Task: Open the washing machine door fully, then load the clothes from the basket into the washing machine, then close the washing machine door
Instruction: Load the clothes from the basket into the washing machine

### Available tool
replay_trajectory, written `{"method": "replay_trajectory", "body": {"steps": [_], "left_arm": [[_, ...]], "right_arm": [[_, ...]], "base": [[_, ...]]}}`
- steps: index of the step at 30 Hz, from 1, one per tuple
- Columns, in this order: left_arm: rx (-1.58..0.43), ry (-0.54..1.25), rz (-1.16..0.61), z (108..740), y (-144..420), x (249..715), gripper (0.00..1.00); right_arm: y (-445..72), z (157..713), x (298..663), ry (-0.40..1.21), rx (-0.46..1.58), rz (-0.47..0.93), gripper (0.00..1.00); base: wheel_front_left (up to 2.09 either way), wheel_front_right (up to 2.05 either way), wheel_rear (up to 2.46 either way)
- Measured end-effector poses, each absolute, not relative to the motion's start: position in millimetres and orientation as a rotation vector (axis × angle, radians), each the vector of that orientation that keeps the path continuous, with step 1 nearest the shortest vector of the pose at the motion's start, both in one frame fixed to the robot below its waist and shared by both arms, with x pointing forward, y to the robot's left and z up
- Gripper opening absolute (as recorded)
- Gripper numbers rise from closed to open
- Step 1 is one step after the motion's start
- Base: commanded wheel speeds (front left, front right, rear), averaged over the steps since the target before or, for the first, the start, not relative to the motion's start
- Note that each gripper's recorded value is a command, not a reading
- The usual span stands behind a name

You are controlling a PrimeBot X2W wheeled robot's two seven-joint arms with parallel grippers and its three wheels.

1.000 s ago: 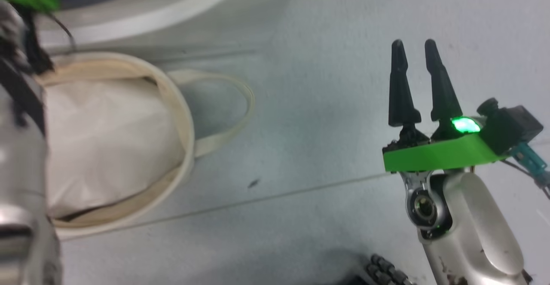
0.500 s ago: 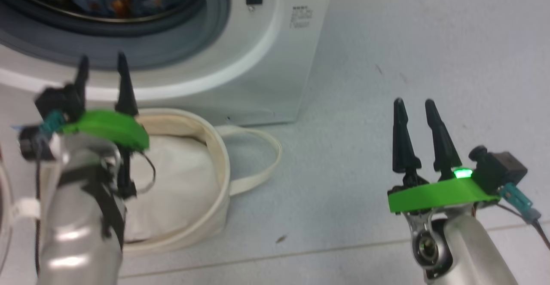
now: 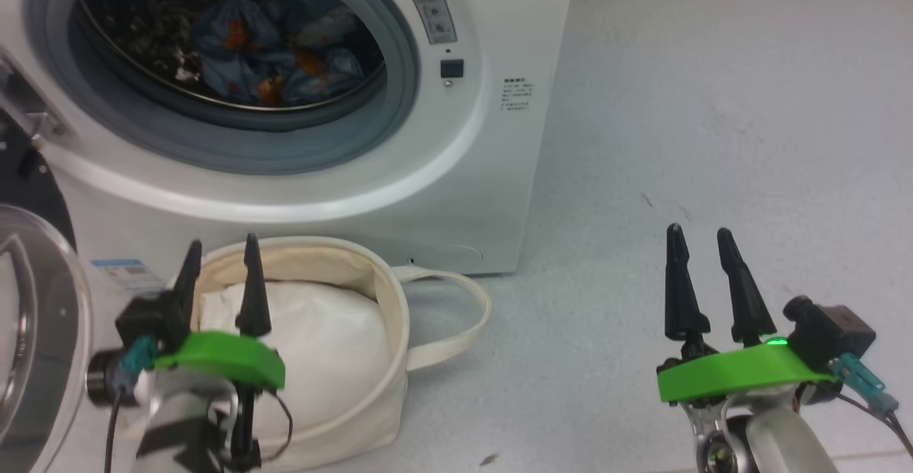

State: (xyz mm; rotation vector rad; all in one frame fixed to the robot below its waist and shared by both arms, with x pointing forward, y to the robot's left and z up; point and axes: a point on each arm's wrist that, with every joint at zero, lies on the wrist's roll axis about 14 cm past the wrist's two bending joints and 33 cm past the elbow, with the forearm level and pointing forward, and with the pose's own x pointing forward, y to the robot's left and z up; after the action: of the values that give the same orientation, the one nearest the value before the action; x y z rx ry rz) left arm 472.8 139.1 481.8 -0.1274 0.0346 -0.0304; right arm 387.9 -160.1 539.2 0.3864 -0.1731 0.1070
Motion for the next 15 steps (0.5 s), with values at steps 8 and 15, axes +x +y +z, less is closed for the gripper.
{"method": "replay_trajectory", "body": {"steps": [8, 15], "left_arm": [[-0.119, 0.071, -0.008, 468, 143, 425, 1.0], [-0.074, 0.08, 0.003, 463, 141, 405, 1.0]], "right_arm": [[-156, 541, 370, -0.176, 0.393, 0.115, 1.0], [-154, 539, 363, -0.171, 0.398, 0.12, 1.0]], "base": [[0.0, 0.0, 0.0], [0.0, 0.0, 0.0]]}}
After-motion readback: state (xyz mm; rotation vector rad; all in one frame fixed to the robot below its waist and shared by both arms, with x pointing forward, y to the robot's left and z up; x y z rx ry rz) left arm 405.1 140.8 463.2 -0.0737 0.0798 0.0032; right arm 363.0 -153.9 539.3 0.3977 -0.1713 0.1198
